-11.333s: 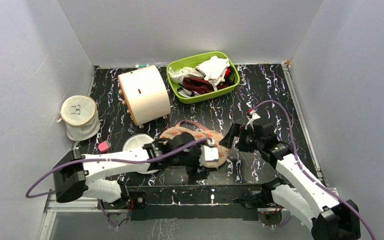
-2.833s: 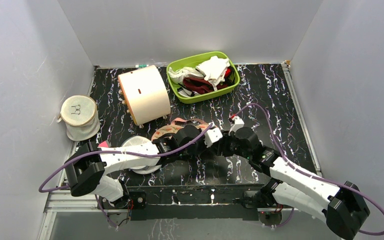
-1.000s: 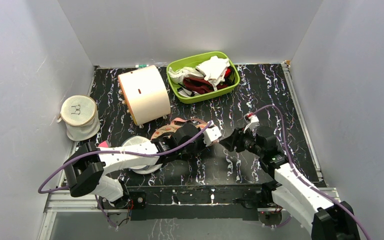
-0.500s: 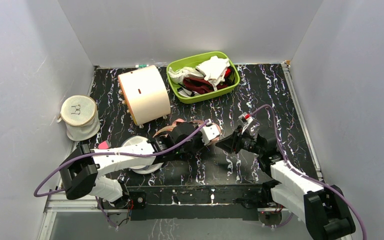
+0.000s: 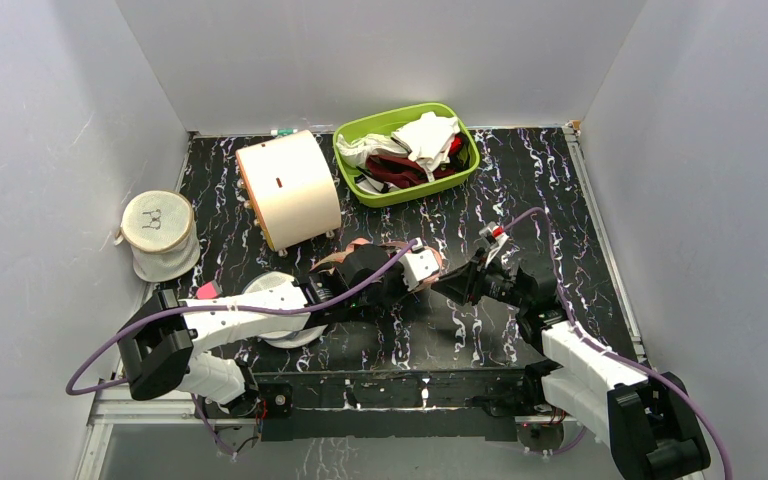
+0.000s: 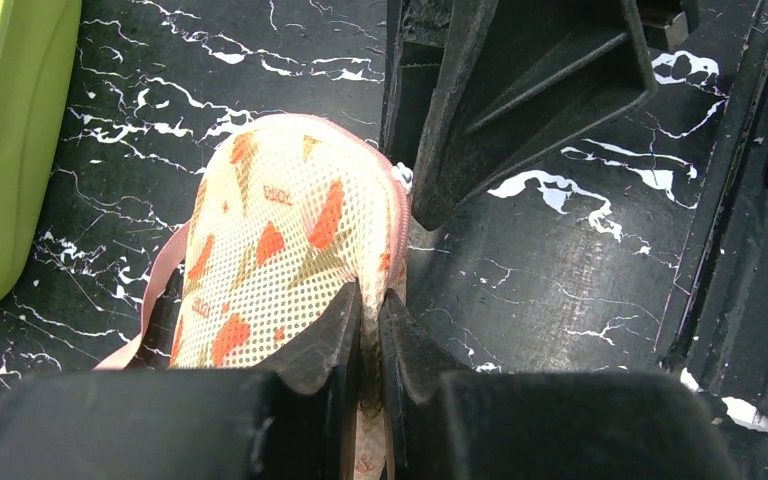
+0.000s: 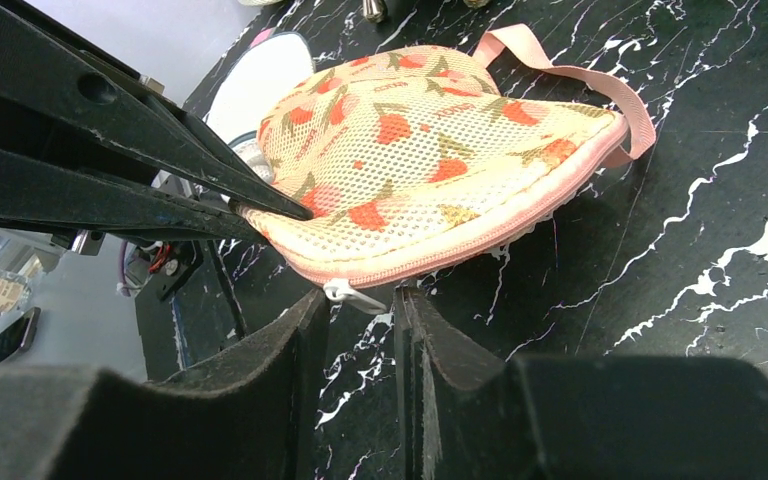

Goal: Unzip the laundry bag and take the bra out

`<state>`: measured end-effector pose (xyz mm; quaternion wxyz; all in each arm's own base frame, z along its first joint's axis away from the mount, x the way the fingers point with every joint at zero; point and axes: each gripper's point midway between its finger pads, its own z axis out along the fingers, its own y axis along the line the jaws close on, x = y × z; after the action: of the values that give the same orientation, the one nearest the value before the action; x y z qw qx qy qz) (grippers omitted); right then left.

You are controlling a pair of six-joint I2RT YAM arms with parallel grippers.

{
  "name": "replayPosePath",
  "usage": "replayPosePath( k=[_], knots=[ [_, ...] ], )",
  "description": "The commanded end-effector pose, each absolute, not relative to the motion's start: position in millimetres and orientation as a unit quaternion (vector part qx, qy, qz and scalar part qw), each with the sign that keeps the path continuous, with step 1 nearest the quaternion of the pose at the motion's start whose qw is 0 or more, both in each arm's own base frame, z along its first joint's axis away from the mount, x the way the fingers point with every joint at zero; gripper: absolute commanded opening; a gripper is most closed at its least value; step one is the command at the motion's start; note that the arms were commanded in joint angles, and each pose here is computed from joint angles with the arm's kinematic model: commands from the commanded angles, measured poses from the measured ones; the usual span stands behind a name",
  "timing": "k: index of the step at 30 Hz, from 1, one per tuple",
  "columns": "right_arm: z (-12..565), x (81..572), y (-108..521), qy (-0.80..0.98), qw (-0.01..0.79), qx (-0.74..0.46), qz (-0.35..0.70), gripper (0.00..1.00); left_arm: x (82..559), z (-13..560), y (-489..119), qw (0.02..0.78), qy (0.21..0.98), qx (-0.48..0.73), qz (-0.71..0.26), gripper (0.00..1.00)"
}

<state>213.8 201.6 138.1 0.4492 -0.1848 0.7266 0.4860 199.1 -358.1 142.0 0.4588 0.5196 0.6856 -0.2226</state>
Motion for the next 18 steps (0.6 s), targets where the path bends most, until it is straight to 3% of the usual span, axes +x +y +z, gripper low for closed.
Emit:
replayPosePath(
  k=[1, 18],
  knots=[
    [160, 220, 203, 0.701, 0.48, -0.203, 0.487, 0.27, 198, 164, -362, 0.478, 0.669, 0.515, -0.241, 0.0],
    [150, 229, 195, 0.728, 0.479, -0.17, 0.461, 0.0, 199, 163, -361, 0.479, 0.669, 0.516, -0.239, 0.0]
  ],
)
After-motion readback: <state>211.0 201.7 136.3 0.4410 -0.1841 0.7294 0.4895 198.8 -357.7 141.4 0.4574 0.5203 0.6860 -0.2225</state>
